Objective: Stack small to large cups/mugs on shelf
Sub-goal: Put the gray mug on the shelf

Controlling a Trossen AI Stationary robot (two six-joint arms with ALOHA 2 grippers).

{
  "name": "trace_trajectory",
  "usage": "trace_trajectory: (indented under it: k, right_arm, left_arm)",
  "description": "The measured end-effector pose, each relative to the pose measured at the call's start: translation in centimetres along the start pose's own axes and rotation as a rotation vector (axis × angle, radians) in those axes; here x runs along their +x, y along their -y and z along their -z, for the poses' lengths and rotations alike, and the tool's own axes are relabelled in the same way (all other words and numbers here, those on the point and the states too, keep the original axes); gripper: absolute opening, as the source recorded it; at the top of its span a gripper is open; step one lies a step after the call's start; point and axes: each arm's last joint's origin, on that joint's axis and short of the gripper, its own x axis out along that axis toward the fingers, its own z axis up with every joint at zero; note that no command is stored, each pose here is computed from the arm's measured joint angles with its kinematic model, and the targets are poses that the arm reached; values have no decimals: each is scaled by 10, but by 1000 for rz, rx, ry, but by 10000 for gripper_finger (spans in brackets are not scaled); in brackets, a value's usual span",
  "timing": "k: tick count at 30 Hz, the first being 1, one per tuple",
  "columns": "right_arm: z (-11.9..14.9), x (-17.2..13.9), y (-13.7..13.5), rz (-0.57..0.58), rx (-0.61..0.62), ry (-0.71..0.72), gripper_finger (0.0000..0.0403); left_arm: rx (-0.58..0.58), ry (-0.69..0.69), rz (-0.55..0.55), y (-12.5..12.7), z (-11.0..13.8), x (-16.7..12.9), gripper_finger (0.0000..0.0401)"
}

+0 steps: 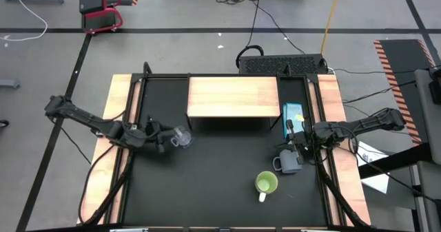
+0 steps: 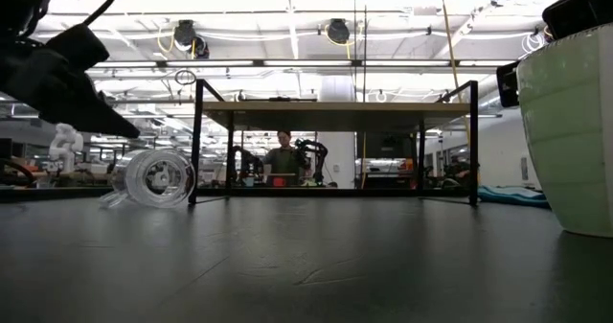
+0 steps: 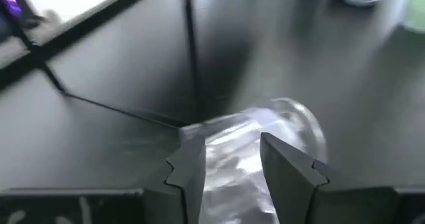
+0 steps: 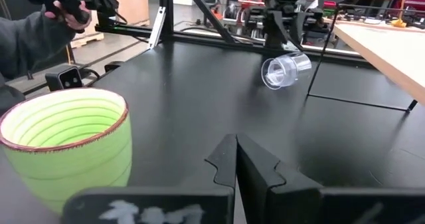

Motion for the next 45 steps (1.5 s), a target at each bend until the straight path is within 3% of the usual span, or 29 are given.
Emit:
trace_trajectory:
  k: [7, 12, 30, 45]
  right_arm:
    - [0, 0, 0, 0, -1, 1, 0]
    - [0, 0, 0, 0, -2, 1, 0]
    - [-1, 0, 0, 1, 13, 8, 0]
    - [-1, 0, 0, 1, 12, 8, 0]
  left_arm:
    - [1, -60, 115, 2, 3, -2, 145]
    - [4, -138, 64, -3, 12, -2, 146]
    - [10, -121, -12, -9, 10, 0, 145]
    - [-4, -143, 24, -13, 8, 4, 145]
